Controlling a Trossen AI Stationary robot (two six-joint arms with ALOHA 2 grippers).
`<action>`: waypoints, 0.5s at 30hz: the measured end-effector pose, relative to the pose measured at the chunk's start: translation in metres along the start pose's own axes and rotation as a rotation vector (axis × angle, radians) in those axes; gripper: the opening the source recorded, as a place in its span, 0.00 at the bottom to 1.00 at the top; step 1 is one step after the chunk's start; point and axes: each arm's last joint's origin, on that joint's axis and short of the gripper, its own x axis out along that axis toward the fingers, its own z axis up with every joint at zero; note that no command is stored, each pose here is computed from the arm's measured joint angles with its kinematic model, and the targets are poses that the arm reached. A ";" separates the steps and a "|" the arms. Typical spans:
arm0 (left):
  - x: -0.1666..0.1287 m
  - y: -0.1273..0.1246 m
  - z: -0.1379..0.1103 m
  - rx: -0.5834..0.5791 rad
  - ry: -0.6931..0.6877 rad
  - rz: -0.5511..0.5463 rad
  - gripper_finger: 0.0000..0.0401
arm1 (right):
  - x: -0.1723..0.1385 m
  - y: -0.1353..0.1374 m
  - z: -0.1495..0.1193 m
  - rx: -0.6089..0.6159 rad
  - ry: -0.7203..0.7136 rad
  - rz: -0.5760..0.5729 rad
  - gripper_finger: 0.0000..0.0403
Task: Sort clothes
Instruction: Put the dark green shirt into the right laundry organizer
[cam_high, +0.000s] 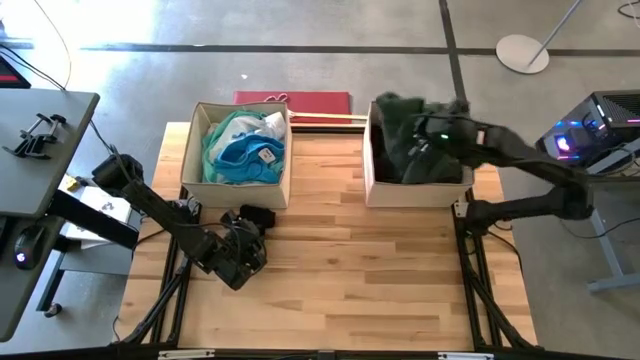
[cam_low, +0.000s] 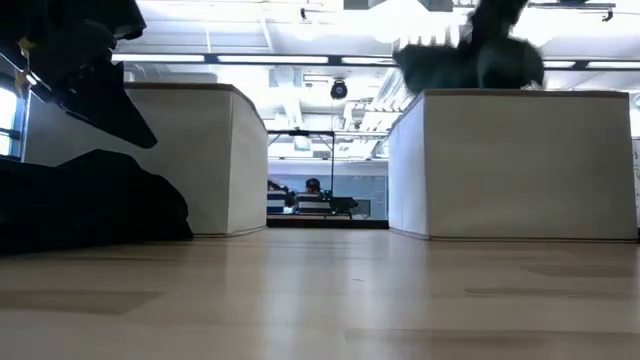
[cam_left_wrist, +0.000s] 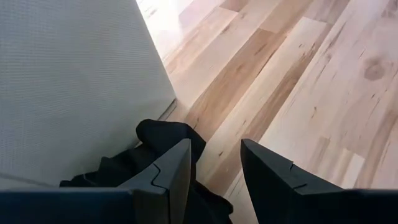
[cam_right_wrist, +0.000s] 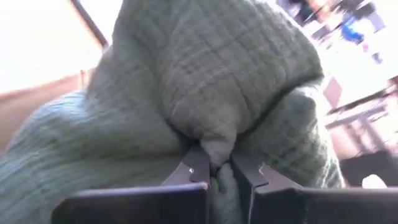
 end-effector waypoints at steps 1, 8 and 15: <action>0.000 0.000 0.000 0.002 0.000 0.000 0.33 | 0.015 0.005 -0.007 -0.003 0.030 0.022 0.02; 0.000 0.000 0.000 0.011 0.004 -0.002 0.33 | 0.120 0.026 -0.066 0.097 0.210 0.107 0.02; 0.001 0.000 0.000 0.002 0.006 -0.003 0.33 | 0.176 0.047 -0.106 0.192 0.424 0.368 0.10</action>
